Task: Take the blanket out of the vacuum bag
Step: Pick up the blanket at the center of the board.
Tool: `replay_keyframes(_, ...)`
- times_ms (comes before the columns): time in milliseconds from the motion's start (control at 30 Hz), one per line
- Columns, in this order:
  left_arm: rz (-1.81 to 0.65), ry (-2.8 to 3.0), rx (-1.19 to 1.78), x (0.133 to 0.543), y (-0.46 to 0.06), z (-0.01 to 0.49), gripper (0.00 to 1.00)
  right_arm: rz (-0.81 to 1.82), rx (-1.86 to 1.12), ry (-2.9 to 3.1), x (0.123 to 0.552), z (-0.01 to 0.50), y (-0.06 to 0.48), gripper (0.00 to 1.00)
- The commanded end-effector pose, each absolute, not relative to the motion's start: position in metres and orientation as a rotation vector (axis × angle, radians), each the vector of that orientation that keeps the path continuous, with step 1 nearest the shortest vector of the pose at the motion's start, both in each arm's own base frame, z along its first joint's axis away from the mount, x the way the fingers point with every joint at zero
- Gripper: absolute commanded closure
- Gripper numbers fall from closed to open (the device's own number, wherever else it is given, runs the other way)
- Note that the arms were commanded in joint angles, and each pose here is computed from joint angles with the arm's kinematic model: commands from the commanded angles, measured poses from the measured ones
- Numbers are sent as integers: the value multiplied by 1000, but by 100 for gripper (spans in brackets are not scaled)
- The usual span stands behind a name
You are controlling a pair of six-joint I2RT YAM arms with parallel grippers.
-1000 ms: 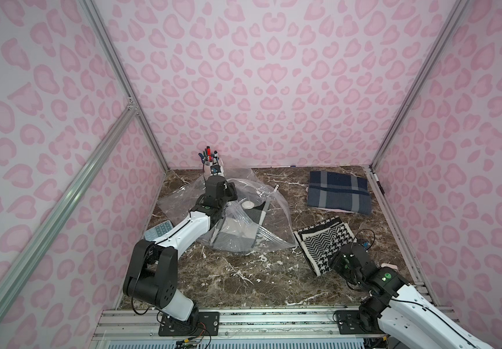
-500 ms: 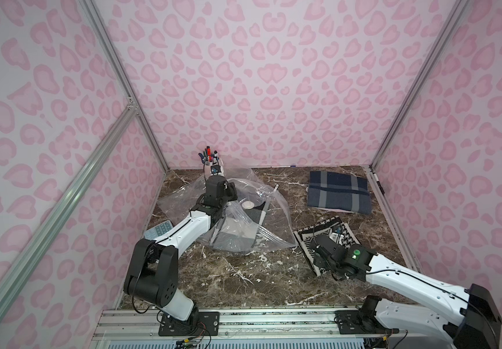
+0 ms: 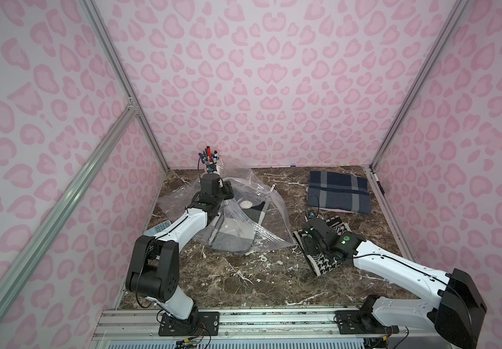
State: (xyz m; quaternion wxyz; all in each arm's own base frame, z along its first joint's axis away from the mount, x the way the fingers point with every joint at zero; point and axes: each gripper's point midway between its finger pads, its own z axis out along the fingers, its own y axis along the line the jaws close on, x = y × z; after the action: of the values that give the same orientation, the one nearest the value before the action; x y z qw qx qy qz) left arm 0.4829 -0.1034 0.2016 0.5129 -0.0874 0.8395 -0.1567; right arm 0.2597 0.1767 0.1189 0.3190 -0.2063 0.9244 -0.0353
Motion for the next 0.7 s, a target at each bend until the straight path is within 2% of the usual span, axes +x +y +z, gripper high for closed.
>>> replay_keyframes(0, -364, 2003, -190, 486, -101, 209, 96, -114, -735, 2442, 260, 110, 185, 21)
replay_keyframes(233, -332, 1997, -200, 486, -90, 214, 96, -197, -892, 2538, 256, 78, 182, 19)
replay_keyframes(367, -329, 1983, -229, 489, -77, 219, 96, -171, -897, 2567, 256, 69, 179, 19)
replay_keyframes(667, -334, 1943, -265, 500, -56, 237, 96, -305, -882, 2699, 260, 34, 163, 19)
